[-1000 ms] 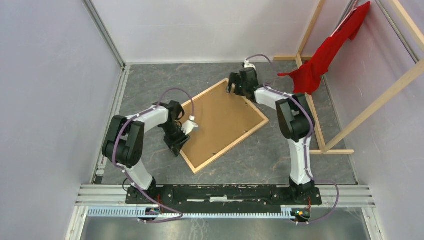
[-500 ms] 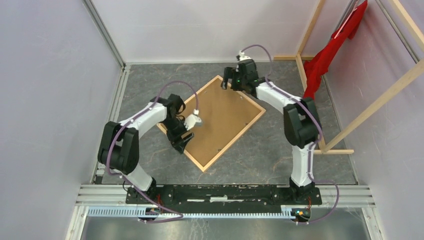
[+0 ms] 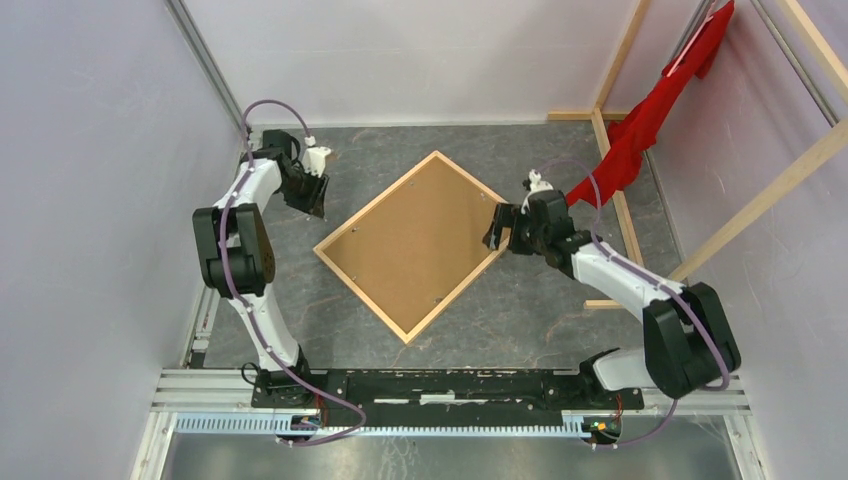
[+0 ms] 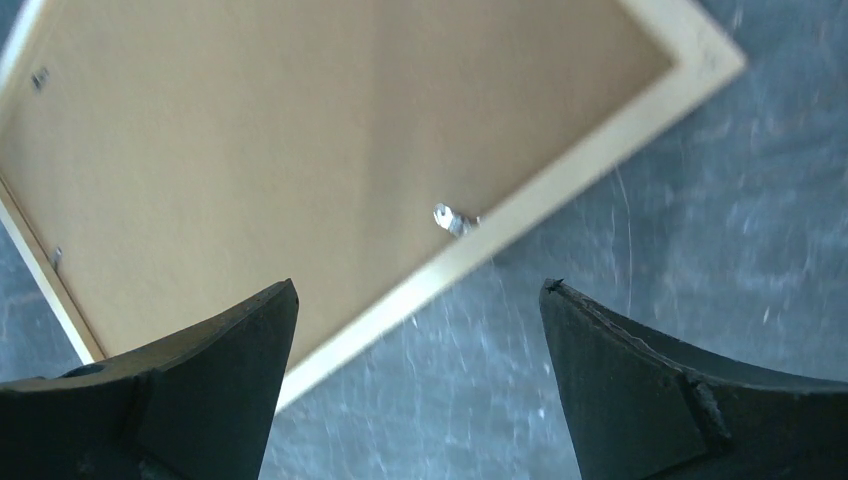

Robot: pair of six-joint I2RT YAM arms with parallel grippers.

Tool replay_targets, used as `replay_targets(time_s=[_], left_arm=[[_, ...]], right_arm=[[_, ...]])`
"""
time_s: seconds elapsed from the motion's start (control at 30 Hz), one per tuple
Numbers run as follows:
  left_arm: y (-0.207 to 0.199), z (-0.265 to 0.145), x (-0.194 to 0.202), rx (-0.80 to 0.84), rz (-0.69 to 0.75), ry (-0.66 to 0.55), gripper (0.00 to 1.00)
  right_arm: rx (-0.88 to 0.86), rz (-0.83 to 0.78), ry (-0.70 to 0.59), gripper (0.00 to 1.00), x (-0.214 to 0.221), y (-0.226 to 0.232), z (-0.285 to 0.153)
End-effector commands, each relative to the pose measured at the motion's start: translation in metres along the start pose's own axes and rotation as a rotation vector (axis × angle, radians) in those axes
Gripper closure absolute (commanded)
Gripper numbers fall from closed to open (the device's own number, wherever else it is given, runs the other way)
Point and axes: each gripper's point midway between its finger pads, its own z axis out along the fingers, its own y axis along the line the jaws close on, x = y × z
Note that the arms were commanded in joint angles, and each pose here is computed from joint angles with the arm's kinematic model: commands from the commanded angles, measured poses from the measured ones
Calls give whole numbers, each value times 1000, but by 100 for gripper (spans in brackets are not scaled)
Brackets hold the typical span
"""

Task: Put the photo into the frame
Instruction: Adjust the photo frame at the center of the board.

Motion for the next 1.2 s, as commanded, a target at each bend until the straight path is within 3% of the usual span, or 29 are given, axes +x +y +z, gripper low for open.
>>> replay_targets(time_s=[0.0, 0.2, 0.63, 0.93, 1.07, 1.17], left_arm=[[-4, 20, -13, 18, -74, -31, 58], [-26, 39, 12, 129, -75, 20, 72], [-89, 34, 78, 311, 32, 131, 74], [-185, 13, 119, 502, 179, 179, 70], [-185, 2, 114, 486, 201, 160, 64], [-170, -3, 97, 432, 179, 125, 55]], right_arm=[[-88, 51, -15, 2, 12, 11, -17], [-139, 109, 56, 2, 52, 8, -21], [-139, 121, 67, 2, 42, 3, 5], [-61, 89, 37, 2, -3, -13, 32], [81, 15, 36, 2, -18, -34, 25], [186, -18, -46, 2, -37, -49, 5]])
